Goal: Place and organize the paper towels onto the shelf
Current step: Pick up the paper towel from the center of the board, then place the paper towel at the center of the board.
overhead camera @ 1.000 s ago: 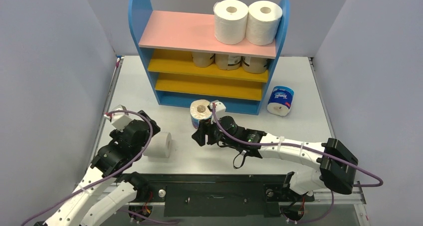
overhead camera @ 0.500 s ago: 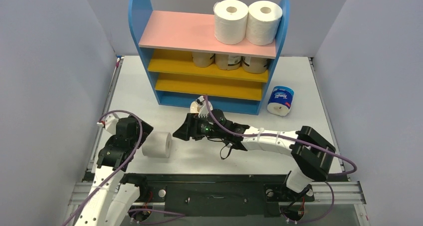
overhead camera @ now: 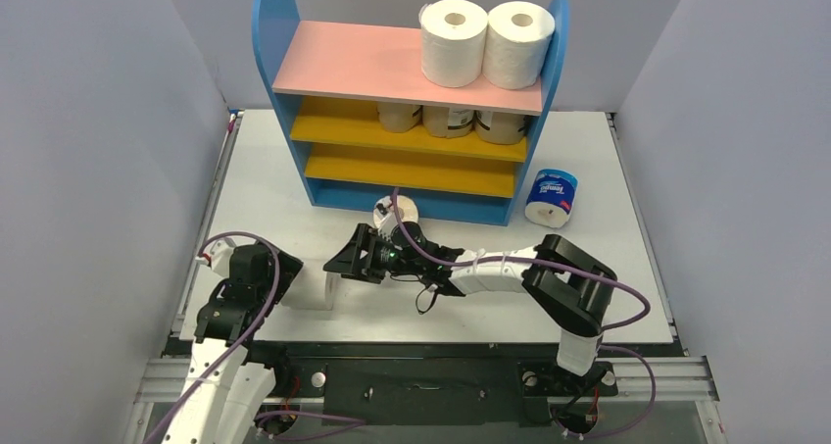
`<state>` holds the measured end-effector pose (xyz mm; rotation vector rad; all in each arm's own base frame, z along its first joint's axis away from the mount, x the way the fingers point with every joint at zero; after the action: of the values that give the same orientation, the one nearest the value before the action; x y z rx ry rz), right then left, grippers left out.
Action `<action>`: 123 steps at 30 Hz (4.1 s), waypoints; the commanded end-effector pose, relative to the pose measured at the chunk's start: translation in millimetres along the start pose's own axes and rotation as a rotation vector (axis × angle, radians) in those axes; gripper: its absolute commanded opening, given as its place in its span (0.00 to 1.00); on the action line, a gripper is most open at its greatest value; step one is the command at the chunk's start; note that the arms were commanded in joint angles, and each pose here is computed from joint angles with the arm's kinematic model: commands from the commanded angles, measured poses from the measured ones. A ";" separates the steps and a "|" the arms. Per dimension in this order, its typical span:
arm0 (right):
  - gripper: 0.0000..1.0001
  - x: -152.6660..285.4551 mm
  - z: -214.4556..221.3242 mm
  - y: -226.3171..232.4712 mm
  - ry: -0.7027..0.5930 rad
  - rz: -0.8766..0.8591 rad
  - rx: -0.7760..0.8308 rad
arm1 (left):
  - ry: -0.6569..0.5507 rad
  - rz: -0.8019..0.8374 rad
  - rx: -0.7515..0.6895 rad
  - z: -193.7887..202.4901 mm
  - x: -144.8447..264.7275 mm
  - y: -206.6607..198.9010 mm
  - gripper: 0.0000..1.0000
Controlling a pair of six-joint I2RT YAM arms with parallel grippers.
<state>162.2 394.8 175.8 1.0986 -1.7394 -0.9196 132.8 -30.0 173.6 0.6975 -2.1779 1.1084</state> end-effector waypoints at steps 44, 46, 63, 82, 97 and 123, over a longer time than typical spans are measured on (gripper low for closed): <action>0.68 -50.4 16.4 -7.8 -0.002 -0.045 -0.187 | -0.202 -0.009 0.032 -30.4 25.9 -13.9 0.95; 0.68 -51.7 17.6 -8.2 0.002 -0.037 -0.189 | -0.201 -0.007 0.029 -30.5 26.0 -14.9 0.95; 0.67 -62.4 20.1 -11.2 0.004 -0.022 -0.184 | -0.196 0.014 0.023 -30.4 25.8 -17.8 0.95; 0.33 -57.5 21.1 -6.5 -0.015 -0.079 -0.180 | -0.191 0.016 0.028 -29.0 26.9 -14.9 0.95; 0.23 -11.1 12.2 5.7 -0.091 -0.045 -0.053 | -0.191 0.062 0.048 -32.1 30.3 -23.9 0.95; 0.23 221.5 -16.7 -3.6 0.012 0.846 0.751 | 0.099 0.399 -0.139 9.1 14.1 -76.9 0.94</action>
<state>126.9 232.5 241.9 0.8278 -2.2769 -0.1599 160.6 -53.9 203.1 0.4391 -2.2706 1.1294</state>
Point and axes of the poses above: each gripper's point midway between its finger pads, its own x axis back along the fingers, its own y axis along the line the jaws close on, z = x × y, the point moved 9 cm from there along x, back along the fingers, and after that the axes turned 4 degrees about x, right-handed, at the moved point
